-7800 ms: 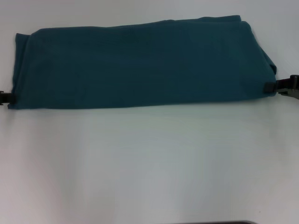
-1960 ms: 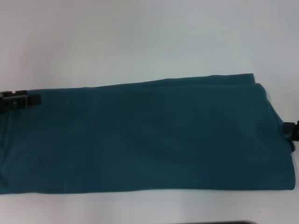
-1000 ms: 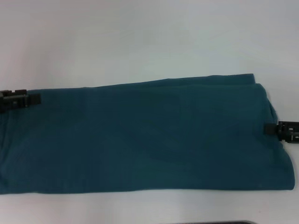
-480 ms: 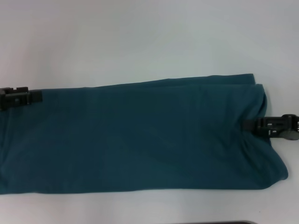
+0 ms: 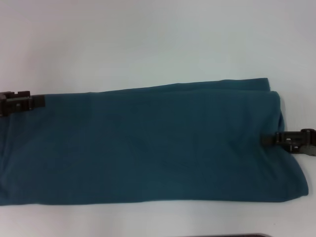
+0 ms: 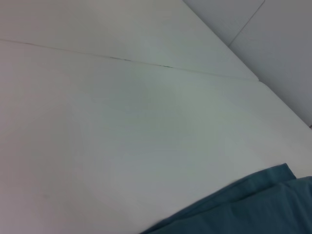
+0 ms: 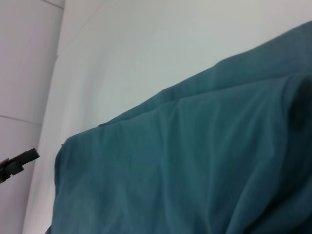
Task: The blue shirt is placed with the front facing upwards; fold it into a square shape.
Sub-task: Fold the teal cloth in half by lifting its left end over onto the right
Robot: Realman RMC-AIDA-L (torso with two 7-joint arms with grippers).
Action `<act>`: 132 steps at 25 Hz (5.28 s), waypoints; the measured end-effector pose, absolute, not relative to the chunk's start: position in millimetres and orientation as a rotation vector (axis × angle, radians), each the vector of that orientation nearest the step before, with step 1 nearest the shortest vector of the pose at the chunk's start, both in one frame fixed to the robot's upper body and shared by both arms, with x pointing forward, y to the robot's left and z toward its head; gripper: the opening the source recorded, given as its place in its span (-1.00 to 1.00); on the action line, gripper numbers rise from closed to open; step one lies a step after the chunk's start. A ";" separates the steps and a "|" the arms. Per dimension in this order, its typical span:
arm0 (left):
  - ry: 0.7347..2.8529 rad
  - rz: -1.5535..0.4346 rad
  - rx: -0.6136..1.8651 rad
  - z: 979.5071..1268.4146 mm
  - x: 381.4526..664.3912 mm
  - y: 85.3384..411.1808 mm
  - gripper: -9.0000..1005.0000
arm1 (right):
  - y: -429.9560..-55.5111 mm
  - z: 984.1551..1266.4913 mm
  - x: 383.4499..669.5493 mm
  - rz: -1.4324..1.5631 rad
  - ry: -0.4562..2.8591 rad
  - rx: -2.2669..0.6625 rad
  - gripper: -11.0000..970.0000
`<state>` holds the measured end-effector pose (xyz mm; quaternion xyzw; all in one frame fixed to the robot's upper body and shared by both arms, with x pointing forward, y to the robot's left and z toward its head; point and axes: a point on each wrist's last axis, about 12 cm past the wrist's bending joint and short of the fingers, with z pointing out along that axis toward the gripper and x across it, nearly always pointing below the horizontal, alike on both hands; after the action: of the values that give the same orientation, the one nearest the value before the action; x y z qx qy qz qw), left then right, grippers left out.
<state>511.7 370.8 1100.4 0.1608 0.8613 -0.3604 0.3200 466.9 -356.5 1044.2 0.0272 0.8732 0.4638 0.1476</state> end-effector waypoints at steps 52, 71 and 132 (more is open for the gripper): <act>2.251 -0.955 0.463 1101.2 517.2 363.8 0.31 | -398.8 1061.5 466.5 1.269 2.440 0.207 0.52; 2.246 -0.955 0.475 1102.4 519.7 361.9 0.32 | -388.0 1056.0 468.1 1.272 2.486 0.173 0.52; 2.236 -0.952 0.491 1102.9 524.7 358.4 0.32 | -359.9 1062.8 472.9 1.426 2.512 0.025 0.52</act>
<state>524.7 358.4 1102.9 0.1872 0.8528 -0.3632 0.3252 472.9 -359.9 1062.8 0.0087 0.8626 0.4898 0.1261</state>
